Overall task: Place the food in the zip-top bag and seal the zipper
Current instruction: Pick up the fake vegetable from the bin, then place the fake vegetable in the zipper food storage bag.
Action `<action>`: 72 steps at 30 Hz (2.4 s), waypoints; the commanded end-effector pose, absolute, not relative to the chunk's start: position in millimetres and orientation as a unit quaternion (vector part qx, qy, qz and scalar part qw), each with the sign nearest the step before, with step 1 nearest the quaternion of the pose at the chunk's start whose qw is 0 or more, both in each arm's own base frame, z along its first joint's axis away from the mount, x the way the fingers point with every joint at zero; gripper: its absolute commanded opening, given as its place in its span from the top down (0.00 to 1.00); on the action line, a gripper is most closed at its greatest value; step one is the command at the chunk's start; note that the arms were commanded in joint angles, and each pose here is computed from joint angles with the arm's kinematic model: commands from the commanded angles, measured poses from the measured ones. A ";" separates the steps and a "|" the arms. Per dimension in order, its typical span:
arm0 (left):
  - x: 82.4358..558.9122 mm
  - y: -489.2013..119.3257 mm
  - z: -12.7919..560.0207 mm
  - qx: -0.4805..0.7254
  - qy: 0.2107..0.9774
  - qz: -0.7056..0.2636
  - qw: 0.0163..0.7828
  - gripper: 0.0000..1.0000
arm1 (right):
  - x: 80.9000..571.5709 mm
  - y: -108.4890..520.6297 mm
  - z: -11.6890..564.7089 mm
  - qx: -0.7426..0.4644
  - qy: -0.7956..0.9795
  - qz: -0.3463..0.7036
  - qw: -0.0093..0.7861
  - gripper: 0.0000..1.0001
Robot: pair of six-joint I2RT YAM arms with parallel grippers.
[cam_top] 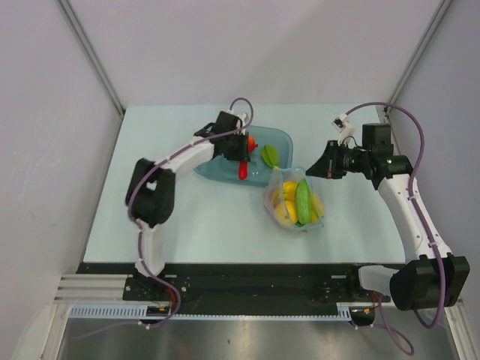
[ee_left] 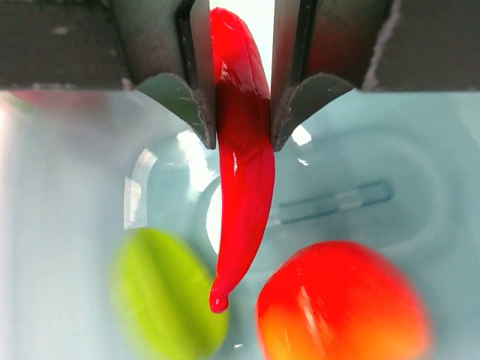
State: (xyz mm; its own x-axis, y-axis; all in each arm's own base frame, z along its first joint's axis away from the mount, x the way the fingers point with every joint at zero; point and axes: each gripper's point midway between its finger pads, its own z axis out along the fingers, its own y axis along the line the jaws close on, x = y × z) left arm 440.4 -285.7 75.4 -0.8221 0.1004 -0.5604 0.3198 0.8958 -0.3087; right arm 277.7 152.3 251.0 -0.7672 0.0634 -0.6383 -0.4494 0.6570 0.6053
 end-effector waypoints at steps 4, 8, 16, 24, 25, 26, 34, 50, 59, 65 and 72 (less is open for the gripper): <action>401.3 -294.6 312.0 0.167 0.763 -0.371 0.503 1.00 | 287.2 160.8 269.6 -0.107 0.834 0.421 0.340 1.00; 364.2 -308.7 355.9 0.233 0.697 -0.414 0.537 1.00 | 286.7 162.6 264.2 -0.100 0.834 0.429 0.331 1.00; 238.4 -373.4 402.2 0.494 0.429 -0.513 0.556 1.00 | 287.8 166.5 266.8 -0.101 0.827 0.445 0.327 1.00; 178.7 -405.8 379.4 0.650 0.231 -0.532 0.491 1.00 | 282.0 168.3 271.4 -0.116 0.821 0.450 0.332 1.00; 177.7 -409.4 378.2 0.662 0.214 -0.525 0.491 1.00 | 281.2 168.4 272.2 -0.119 0.820 0.450 0.332 1.00; 173.5 -408.2 360.9 0.671 0.238 -0.532 0.458 1.00 | 281.0 168.0 273.0 -0.121 0.820 0.450 0.334 1.00; 196.8 -407.1 301.5 0.791 0.205 -0.411 0.403 0.96 | 277.6 167.3 276.8 -0.138 0.817 0.447 0.339 1.00; 196.8 -379.5 267.1 0.839 0.217 -0.374 0.329 0.42 | 278.5 166.2 277.4 -0.150 0.816 0.441 0.340 1.00; 188.2 -356.7 292.8 0.856 0.200 -0.334 0.341 0.20 | 282.7 166.6 277.1 -0.156 0.817 0.439 0.340 1.00; 173.1 -344.3 262.8 0.887 0.167 -0.306 0.304 0.28 | 284.5 166.5 277.4 -0.155 0.817 0.438 0.341 1.00; 162.4 -347.3 240.4 0.902 0.162 -0.295 0.270 0.34 | 282.7 168.2 276.4 -0.158 0.818 0.439 0.336 1.00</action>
